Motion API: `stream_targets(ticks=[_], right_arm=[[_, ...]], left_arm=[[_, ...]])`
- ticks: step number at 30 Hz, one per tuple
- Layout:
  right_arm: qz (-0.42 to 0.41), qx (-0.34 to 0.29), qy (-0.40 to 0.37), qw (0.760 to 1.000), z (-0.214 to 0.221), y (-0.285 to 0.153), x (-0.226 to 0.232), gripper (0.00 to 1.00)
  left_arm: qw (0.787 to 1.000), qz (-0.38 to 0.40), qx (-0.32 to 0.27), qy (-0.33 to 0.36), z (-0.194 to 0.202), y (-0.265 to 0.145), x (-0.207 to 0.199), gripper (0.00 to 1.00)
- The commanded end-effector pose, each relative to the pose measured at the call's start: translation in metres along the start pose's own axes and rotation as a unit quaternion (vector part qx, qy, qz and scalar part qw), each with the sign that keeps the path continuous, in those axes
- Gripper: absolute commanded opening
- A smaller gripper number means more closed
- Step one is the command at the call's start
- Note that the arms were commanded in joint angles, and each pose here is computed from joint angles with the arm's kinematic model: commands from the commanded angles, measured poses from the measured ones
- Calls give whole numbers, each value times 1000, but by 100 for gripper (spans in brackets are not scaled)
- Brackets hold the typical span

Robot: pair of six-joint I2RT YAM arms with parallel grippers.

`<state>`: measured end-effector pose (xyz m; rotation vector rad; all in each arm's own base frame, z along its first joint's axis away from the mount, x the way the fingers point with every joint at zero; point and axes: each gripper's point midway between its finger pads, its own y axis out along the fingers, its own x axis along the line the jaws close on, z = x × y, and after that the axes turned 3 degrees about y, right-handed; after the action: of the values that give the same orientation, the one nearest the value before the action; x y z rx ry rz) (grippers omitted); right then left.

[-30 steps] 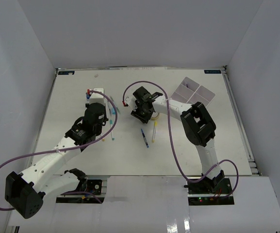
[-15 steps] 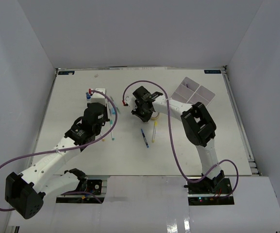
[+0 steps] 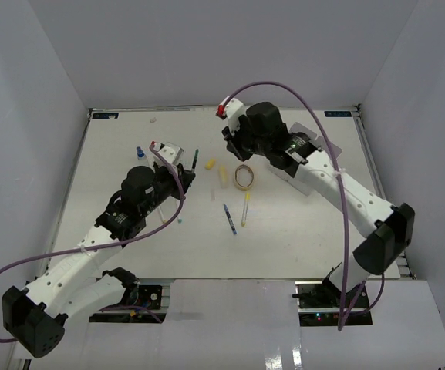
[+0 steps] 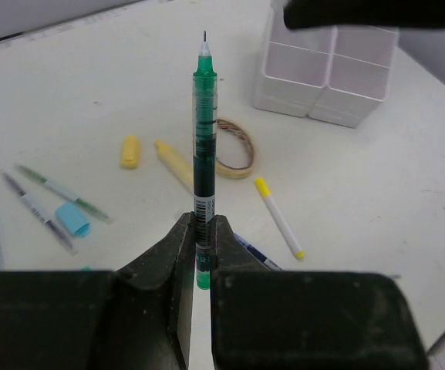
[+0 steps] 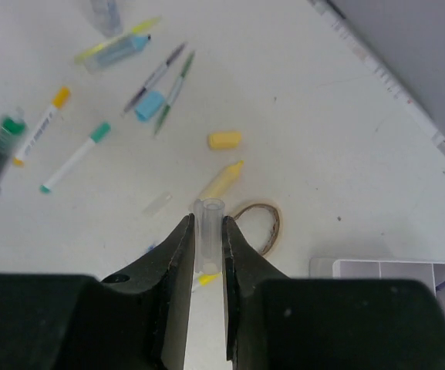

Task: Sort the stationery into containers
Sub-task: Pick up the pen cap from the center of the board, then close the pen cap on the pen.

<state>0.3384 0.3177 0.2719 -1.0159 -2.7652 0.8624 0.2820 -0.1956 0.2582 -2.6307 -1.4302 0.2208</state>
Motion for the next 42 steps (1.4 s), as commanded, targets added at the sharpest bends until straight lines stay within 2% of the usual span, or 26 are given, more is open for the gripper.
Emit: stream_targets(ticks=[1,4,5,8,11,17,25,42], right_arm=[[33,-96,62,993,-44,-32,-7,12],[38,-178,101,978,-75,-64,-9,11],[37,-203,125,971,-83,-78,-8,8],[28,-279,149,948,-110,-104,-7,8],[-2,-317,180,931,-121,-109,1,8],[-16,-344,218,913,-129,-105,3,9],[-37,-377,262,888,-138,-108,6,9],[-46,-384,275,880,-125,-100,16,8]], left_arm=[[993,117,-31,12,-29,-1,-40,15],[985,170,-28,13,-35,4,-59,15],[982,188,-22,10,-33,6,-65,15],[978,208,-20,-2,-31,9,-72,14],[972,233,-42,-16,-39,11,-82,14],[965,254,-67,-13,-52,15,-89,14],[972,216,-89,-15,-42,17,-75,13],[975,195,-98,-34,-41,12,-63,11]])
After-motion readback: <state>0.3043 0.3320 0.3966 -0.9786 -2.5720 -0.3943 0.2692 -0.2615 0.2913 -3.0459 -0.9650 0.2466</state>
